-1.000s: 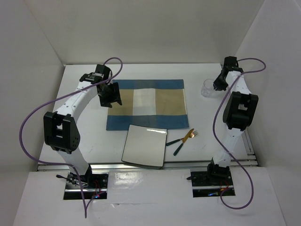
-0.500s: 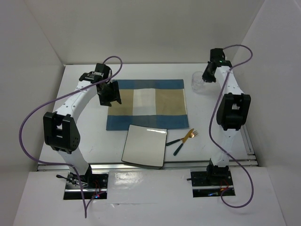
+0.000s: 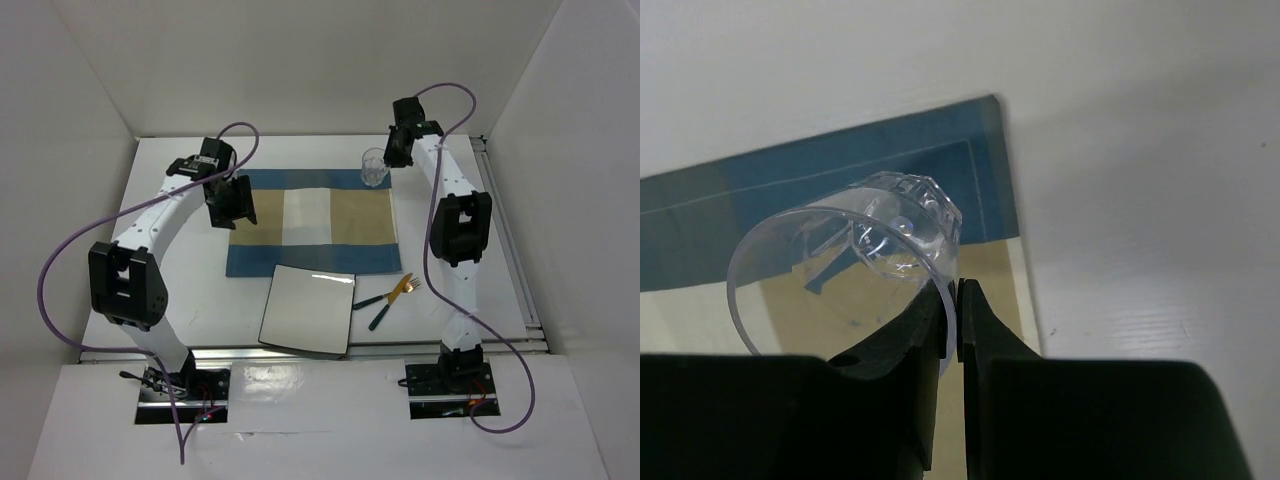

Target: Set the dinner table for one person

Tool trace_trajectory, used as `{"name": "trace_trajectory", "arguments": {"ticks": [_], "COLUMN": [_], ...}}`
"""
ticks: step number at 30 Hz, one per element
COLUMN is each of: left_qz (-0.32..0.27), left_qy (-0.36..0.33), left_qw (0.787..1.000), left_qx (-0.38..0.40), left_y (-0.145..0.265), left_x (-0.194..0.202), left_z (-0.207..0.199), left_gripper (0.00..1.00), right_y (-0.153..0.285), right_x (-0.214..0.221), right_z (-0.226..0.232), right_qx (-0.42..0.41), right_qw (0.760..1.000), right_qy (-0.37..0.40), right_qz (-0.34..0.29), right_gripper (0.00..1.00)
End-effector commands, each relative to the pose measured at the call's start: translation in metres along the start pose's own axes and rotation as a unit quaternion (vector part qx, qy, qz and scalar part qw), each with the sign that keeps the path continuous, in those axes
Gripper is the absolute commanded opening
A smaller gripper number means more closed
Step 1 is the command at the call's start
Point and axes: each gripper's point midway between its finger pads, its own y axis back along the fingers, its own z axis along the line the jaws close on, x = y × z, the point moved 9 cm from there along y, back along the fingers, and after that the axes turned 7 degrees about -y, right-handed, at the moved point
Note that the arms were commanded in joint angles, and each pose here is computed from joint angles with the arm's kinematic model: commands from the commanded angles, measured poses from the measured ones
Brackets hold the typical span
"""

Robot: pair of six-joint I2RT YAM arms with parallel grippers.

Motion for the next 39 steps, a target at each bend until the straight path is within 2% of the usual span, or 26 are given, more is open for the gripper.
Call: {"name": "trace_trajectory", "arguments": {"ticks": [1,12,18,23,24,25,26,27,29,31,35,38,39], "left_qz": [-0.026,-0.008,-0.001,0.001,0.007,0.007,0.005,0.005,0.003,0.008,0.018,0.021,0.029], "left_qy": [-0.011,-0.009,-0.012,-0.016,-0.021,-0.021,-0.021,-0.021,-0.021,-0.025,-0.043,-0.06,-0.063], "left_qw": [1.0,1.0,1.0,1.0,1.0,1.0,1.0,1.0,0.999,0.999,0.998,0.996,0.995], "left_qx": [0.007,0.009,0.016,0.022,0.022,0.022,0.018,0.018,0.024,0.025,0.044,0.068,0.067], "left_y": [0.018,0.019,0.028,0.03,0.03,0.03,0.03,0.03,0.033,0.033,0.035,0.037,0.032], "left_x": [0.002,0.02,0.039,0.045,0.048,0.048,0.048,0.048,0.048,0.051,0.065,0.085,0.095], "left_z": [-0.002,0.0,-0.002,-0.003,-0.005,-0.005,-0.005,-0.005,-0.006,-0.008,-0.007,-0.008,-0.007], "left_gripper": [0.71,0.72,0.75,0.76,0.76,0.76,0.76,0.76,0.76,0.77,0.77,0.77,0.77], "right_y": [0.008,-0.011,-0.019,-0.017,-0.017,-0.017,-0.017,-0.013,-0.008,-0.002,0.034,0.085,0.116], "right_x": [-0.011,0.005,0.012,0.012,0.013,0.013,0.013,0.01,0.007,0.002,-0.015,-0.032,-0.041], "right_z": [-0.001,-0.006,-0.003,-0.001,0.0,0.0,0.0,0.0,0.001,0.004,0.01,0.018,0.02], "right_qx": [0.011,0.037,0.037,0.026,0.022,0.022,0.022,0.019,0.017,0.011,-0.009,-0.055,-0.074], "right_qw": [1.0,0.999,0.999,1.0,1.0,1.0,1.0,1.0,1.0,1.0,0.999,0.996,0.993], "right_qy": [-0.006,0.001,0.001,0.0,0.0,0.0,0.0,-0.001,-0.001,-0.003,-0.007,-0.011,-0.008], "right_qz": [-0.016,0.003,0.008,0.009,0.012,0.012,0.012,0.008,0.004,-0.005,-0.031,-0.063,-0.086], "right_gripper": [0.0,0.0,0.06,0.25,0.33,0.46,0.67,0.76,0.85,0.93,0.99,0.99,0.99]}}
